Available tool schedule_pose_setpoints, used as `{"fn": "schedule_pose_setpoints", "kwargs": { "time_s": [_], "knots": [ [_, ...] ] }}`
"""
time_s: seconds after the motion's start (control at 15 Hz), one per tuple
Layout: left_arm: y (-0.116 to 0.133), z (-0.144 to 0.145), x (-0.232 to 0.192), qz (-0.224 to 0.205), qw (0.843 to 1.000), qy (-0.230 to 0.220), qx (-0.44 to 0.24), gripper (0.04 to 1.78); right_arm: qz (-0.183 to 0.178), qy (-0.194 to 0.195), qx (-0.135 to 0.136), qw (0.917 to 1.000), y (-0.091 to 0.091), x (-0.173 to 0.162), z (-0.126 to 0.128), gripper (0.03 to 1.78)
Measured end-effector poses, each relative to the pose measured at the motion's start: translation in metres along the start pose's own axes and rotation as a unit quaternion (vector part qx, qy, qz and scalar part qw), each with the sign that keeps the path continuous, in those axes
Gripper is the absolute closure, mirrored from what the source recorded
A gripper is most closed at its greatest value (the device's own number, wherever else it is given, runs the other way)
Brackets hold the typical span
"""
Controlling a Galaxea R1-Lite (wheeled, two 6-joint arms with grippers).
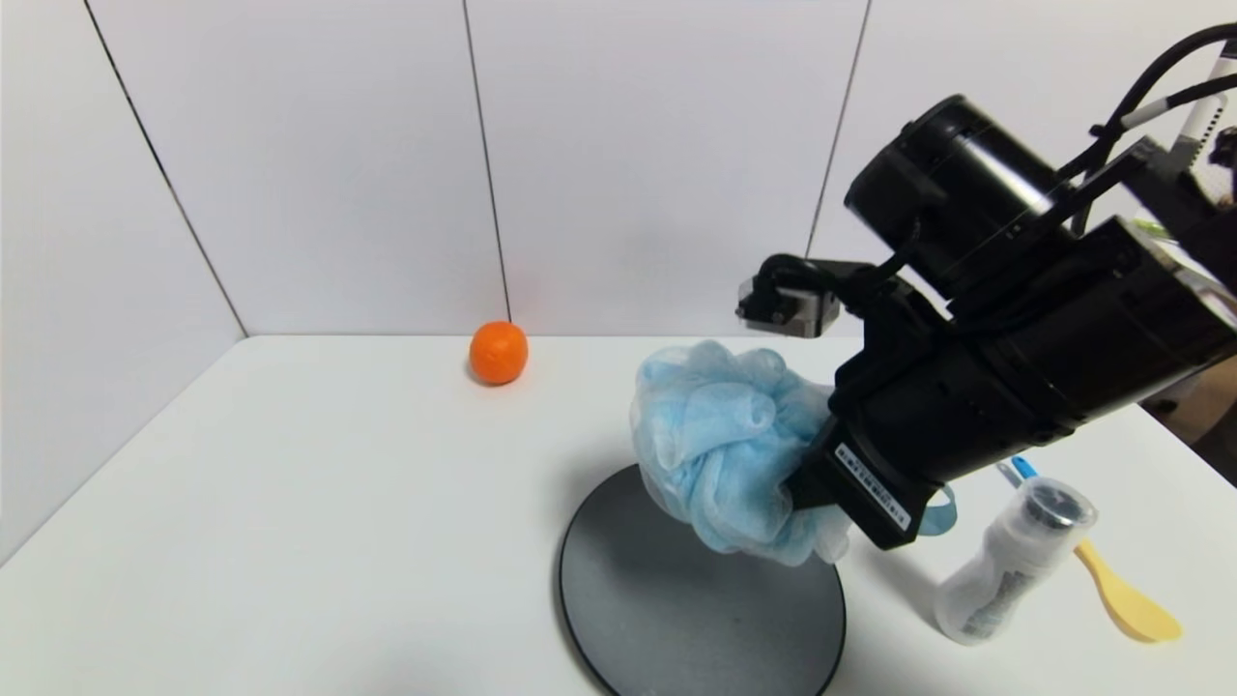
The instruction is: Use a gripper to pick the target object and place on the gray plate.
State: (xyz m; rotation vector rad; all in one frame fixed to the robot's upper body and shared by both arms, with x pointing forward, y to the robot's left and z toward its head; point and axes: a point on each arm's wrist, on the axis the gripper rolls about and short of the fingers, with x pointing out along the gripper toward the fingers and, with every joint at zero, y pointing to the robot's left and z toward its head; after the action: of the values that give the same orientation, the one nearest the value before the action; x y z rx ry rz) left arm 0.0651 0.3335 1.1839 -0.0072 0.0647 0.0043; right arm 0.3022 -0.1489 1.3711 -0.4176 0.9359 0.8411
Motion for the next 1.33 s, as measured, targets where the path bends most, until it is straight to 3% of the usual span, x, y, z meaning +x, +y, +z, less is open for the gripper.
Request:
{"fn": "schedule_pose_setpoints", "kwargs": {
  "time_s": [0.27, 0.53, 0.8, 0.93, 1.13, 1.27, 1.33],
  "knots": [
    [0.000, 0.000, 0.000, 0.000, 1.000, 0.000, 0.000, 0.13, 0.001, 0.038, 0.024, 0.9990, -0.002, 0.024, -0.002, 1.54],
    [0.000, 0.000, 0.000, 0.000, 1.000, 0.000, 0.000, 0.13, 0.003, 0.060, 0.033, 0.9976, -0.004, 0.037, -0.003, 1.00],
    [0.000, 0.000, 0.000, 0.000, 1.000, 0.000, 0.000, 0.13, 0.000, 0.041, 0.034, 0.9986, -0.004, 0.027, 0.000, 0.64],
    [0.000, 0.000, 0.000, 0.000, 1.000, 0.000, 0.000, 0.13, -0.006, -0.002, 0.030, 0.9995, -0.002, 0.005, 0.004, 0.51],
    [0.000, 0.000, 0.000, 0.000, 1.000, 0.000, 0.000, 0.13, -0.019, -0.111, 0.009, 0.9936, 0.004, -0.048, 0.008, 0.38],
    [0.000, 0.000, 0.000, 0.000, 1.000, 0.000, 0.000, 0.13, -0.033, -0.199, -0.011, 0.9794, 0.008, -0.088, 0.009, 0.32],
    [0.000, 0.000, 0.000, 0.000, 1.000, 0.000, 0.000, 0.13, -0.047, -0.247, -0.016, 0.9677, 0.007, -0.109, 0.007, 0.29]
  ]
}}
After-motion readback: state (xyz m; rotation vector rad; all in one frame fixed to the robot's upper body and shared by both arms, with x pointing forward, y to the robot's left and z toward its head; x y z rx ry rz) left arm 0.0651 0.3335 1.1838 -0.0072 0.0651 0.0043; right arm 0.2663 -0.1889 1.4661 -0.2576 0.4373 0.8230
